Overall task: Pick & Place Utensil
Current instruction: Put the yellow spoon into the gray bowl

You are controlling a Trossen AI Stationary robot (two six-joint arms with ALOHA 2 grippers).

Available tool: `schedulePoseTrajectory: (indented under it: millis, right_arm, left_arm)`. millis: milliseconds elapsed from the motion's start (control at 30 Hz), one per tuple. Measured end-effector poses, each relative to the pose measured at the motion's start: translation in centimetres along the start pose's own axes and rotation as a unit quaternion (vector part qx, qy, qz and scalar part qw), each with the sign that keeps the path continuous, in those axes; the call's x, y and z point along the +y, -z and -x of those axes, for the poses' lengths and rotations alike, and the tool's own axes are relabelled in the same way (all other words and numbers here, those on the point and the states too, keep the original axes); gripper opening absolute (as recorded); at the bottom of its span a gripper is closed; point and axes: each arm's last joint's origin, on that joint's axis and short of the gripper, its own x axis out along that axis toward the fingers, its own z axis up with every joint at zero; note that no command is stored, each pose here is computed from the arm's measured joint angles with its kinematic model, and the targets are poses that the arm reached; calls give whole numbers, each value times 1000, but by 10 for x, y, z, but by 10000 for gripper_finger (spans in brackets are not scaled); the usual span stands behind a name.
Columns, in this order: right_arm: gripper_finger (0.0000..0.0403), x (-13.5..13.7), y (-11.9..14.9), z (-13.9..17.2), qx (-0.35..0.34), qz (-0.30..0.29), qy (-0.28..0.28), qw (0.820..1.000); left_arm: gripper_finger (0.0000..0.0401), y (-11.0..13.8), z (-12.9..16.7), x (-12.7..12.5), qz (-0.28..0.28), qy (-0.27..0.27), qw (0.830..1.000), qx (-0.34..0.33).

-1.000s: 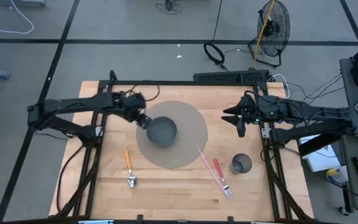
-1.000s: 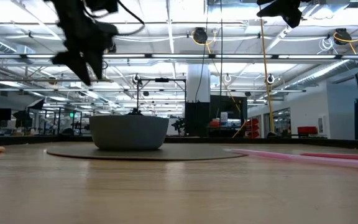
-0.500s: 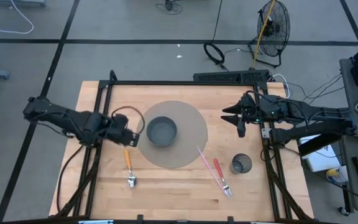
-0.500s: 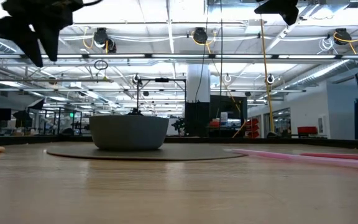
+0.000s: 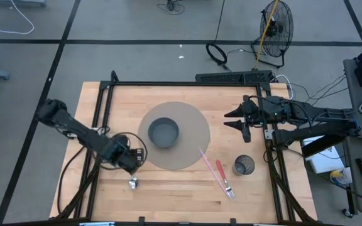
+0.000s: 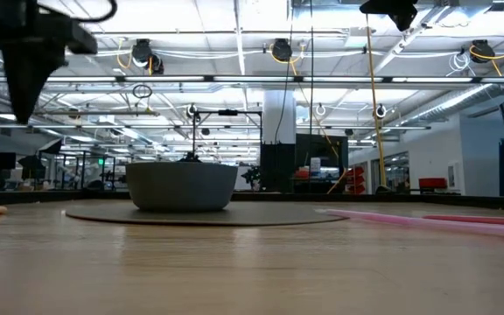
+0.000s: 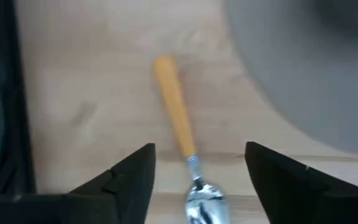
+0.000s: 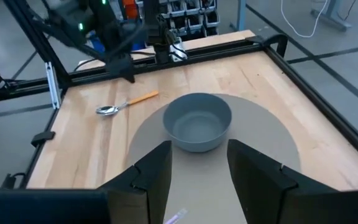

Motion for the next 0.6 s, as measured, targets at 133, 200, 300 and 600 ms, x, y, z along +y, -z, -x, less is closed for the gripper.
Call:
schedulePoseTrajectory:
  millis: [133,200,300,600]
  right_arm:
    - [153,0,0,0,0,5,0,1000]
    - [153,0,0,0,0,5,0,1000]
    - [153,0,0,0,0,5,0,1000]
    - [153,1,0,0,5,2,-26,1000]
  left_arm:
    - [284,13,-19,-13,12,-35,999,32]
    - [290,19,-26,-21,12,-21,999,42]
    - [293,26,-36,-30,10,-8,999,43]
    - [294,35,-53,-34,-13,-30,999,24]
